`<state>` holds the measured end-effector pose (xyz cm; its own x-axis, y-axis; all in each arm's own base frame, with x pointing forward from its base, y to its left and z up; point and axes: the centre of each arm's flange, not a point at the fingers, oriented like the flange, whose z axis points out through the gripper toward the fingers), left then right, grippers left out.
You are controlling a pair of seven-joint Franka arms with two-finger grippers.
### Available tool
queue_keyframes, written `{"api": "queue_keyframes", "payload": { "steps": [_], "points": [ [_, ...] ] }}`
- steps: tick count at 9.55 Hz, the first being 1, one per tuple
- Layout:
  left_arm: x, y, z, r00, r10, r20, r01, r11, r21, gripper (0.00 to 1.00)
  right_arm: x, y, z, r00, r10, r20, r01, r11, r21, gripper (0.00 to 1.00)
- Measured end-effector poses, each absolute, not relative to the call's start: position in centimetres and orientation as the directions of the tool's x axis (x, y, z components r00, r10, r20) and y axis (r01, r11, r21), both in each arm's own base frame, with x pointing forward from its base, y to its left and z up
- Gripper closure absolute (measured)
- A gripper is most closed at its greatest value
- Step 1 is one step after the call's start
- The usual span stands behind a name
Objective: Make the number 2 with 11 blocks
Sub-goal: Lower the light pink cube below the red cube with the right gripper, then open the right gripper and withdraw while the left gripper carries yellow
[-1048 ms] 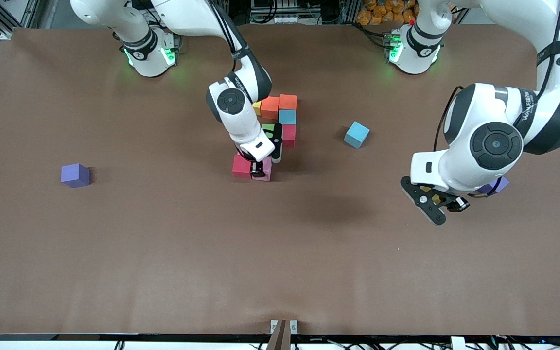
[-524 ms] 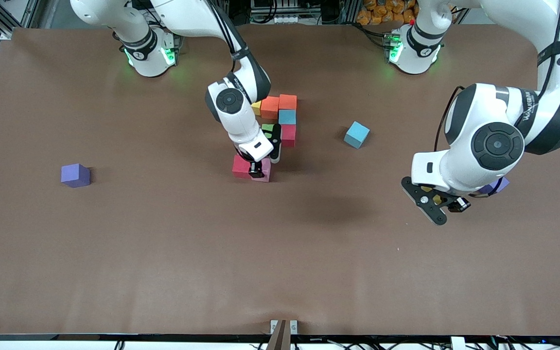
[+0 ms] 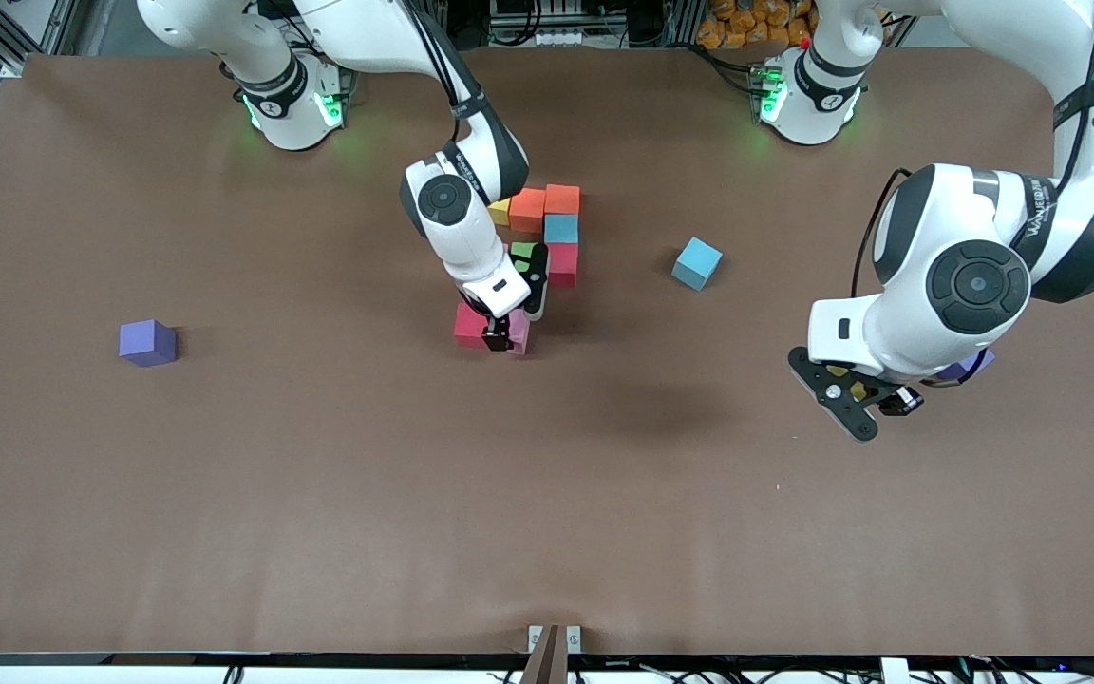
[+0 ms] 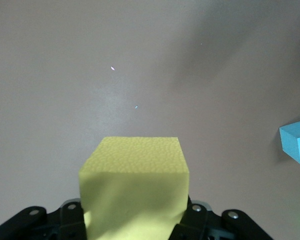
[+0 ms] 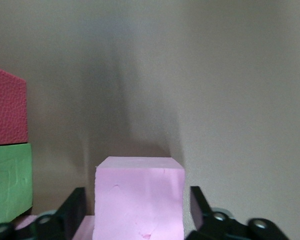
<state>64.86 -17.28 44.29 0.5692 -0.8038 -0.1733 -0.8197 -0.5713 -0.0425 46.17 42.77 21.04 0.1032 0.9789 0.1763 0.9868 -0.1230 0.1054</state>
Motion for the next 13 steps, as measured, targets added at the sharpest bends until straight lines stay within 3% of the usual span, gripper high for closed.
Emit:
{"api": "queue_keyframes", "payload": {
  "steps": [5, 10, 13],
  "points": [
    [64.8, -17.5, 44.4, 0.567, -0.806, -0.171, -0.821, -0.569, -0.043, 0.40, 46.2, 42.9, 21.7, 0.110, 0.976, 0.189, 0.986, -0.131, 0.099, 0.00],
    [64.6, -17.8, 44.7, 0.562, -0.809, -0.172, -0.824, -0.564, -0.040, 0.40, 45.8, 42.8, 26.3, 0.126, 0.971, 0.203, 0.992, -0.129, 0.001, 0.00],
    [64.2, -17.9, 44.3, 0.568, -0.800, -0.192, -0.818, -0.574, -0.027, 0.40, 49.1, 37.0, 32.3, 0.269, 0.944, 0.191, 0.962, -0.253, -0.105, 0.00]
  ]
}}
